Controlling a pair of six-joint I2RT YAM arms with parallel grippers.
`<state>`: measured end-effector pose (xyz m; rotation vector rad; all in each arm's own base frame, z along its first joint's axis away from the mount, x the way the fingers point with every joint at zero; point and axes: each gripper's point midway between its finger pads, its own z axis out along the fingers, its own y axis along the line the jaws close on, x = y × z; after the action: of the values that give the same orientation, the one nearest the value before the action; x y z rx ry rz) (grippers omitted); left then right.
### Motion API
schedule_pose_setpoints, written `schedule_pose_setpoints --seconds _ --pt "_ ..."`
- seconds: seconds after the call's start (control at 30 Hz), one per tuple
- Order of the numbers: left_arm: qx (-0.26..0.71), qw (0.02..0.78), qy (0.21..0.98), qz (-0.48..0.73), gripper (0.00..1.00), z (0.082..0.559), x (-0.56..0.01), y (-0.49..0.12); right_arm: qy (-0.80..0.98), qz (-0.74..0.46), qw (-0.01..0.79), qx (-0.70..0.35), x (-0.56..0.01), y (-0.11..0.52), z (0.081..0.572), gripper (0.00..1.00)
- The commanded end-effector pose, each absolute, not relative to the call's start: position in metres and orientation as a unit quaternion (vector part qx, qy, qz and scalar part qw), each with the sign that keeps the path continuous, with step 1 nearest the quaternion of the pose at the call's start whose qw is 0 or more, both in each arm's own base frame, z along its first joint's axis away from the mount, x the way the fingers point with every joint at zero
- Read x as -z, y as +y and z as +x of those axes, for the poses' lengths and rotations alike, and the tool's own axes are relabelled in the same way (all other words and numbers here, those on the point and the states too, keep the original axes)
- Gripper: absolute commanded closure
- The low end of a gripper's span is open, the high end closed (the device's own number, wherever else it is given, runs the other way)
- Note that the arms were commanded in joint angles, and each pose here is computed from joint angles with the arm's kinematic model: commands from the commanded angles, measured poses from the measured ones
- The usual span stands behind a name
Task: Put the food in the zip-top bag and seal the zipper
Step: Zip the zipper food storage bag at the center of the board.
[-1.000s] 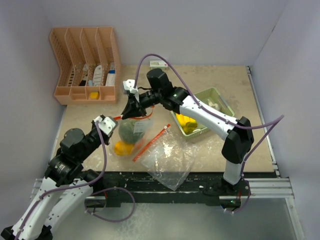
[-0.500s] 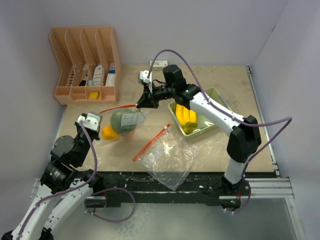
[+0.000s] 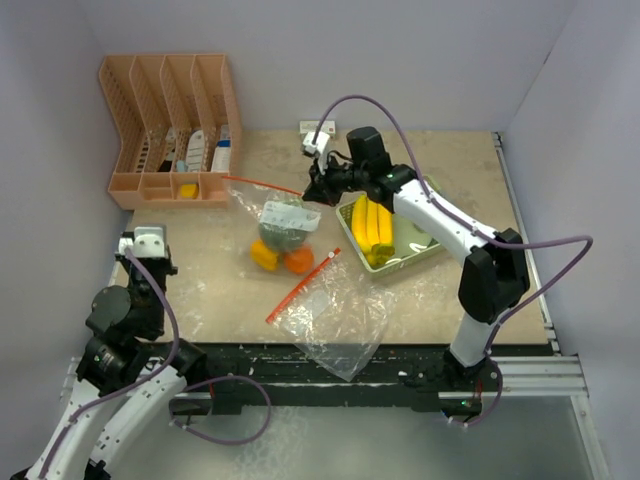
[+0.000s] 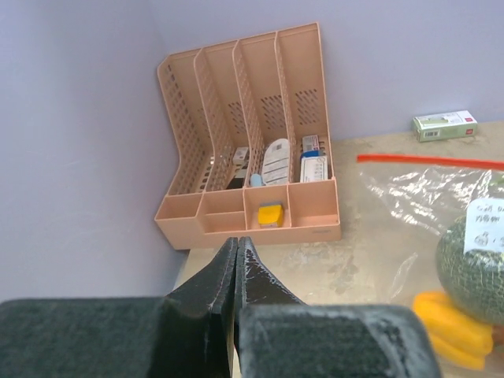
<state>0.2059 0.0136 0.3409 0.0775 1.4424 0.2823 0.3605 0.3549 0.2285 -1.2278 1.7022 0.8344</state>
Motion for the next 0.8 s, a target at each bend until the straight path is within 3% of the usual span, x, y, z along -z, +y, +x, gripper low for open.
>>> schedule_pose_setpoints --seconds 0.0,0.2,0.23,0.3,0.33,0.57,0.77 --pt "-0.134 0.755 0.642 0.016 1.00 0.203 -0.357 0.020 0.701 -0.462 0.444 -0.312 -0.237 0.339 0.377 1.00" --pt "-0.048 0.747 0.638 0.184 1.00 0.229 -0.355 -0.054 0.644 -0.512 0.443 -0.358 -0.255 0.347 0.351 1.00" --pt "-0.020 0.742 0.633 0.220 0.95 0.231 -0.356 -0.073 0.631 -0.520 0.443 -0.369 -0.260 0.349 0.344 1.00" --pt "0.019 0.731 0.620 0.284 0.60 0.235 -0.360 -0.103 0.602 -0.537 0.445 -0.388 -0.271 0.350 0.331 1.00" --pt "0.036 0.724 0.611 0.318 0.57 0.239 -0.363 -0.119 0.592 -0.543 0.444 -0.397 -0.275 0.351 0.325 1.00" --pt "0.077 0.684 0.536 0.488 0.50 0.249 -0.367 -0.181 0.563 -0.580 0.424 -0.408 -0.282 0.348 0.298 1.00" --pt "0.123 0.598 0.567 0.553 0.49 0.262 -0.328 -0.209 0.552 -0.592 0.430 -0.401 -0.288 0.342 0.289 1.00"
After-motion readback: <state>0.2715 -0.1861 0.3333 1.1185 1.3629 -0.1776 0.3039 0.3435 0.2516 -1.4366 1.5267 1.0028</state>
